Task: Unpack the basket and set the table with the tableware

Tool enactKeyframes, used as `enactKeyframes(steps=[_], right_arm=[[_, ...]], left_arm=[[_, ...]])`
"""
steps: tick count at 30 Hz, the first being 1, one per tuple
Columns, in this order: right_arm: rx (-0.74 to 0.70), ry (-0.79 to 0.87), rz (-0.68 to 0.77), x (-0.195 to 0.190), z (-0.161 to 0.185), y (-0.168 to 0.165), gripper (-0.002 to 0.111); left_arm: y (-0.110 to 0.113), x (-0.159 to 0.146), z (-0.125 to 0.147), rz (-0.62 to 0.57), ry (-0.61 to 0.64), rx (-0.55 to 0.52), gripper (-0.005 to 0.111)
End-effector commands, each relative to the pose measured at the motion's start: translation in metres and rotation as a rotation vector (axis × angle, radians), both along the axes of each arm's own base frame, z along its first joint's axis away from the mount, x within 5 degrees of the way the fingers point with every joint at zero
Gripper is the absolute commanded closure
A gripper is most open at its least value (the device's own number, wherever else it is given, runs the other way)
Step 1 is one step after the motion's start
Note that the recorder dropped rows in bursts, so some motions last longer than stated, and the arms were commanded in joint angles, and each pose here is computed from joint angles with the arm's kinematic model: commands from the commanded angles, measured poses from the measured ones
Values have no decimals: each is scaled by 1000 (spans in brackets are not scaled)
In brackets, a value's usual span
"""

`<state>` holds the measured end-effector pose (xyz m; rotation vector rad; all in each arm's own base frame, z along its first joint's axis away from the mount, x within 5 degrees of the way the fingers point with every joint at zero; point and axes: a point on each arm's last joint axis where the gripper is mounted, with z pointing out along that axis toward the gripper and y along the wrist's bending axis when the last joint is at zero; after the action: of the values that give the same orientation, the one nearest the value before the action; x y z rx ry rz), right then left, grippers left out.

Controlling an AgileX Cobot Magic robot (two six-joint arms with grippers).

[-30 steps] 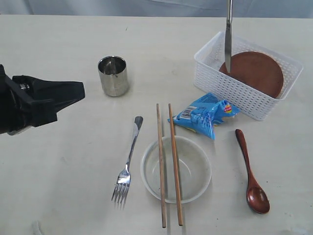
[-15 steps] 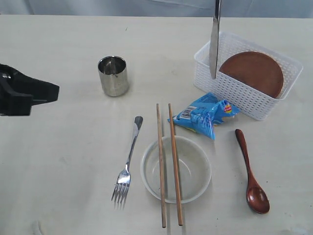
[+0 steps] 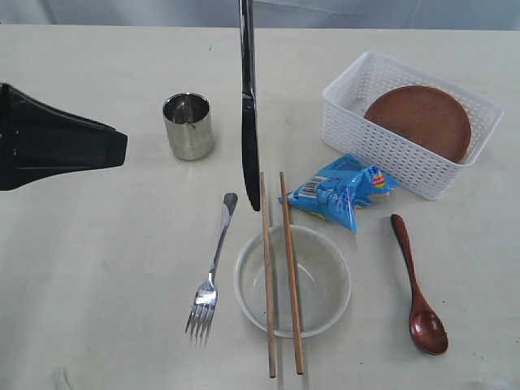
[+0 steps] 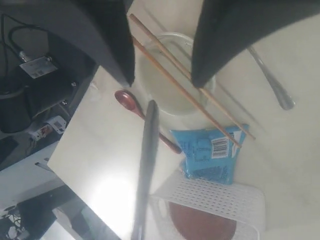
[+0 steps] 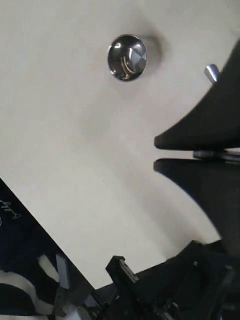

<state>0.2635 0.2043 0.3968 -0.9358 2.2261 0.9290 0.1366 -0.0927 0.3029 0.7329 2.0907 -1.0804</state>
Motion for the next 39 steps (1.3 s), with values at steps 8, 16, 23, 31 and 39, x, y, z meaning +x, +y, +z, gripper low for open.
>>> enactKeyframes(steps=[8,16,23,31,39], right_arm=[[60,100,31,-6,-30,5,109],[123,117,62,-9,-25,8,109],[149,159,125,-10,-31,16,109],[139,155,158,-16,-40,34,109],[150,151,151,-16,-39,36,109]], left_arm=[[2,5,1,38,-49,17,58],[-6,1,4,4,-37,-38,58],[-10,6,2,21,-28,-45,58],[-19,21,0,5,58,-188,58],[-25,34,-10,-40,75,-214,58]])
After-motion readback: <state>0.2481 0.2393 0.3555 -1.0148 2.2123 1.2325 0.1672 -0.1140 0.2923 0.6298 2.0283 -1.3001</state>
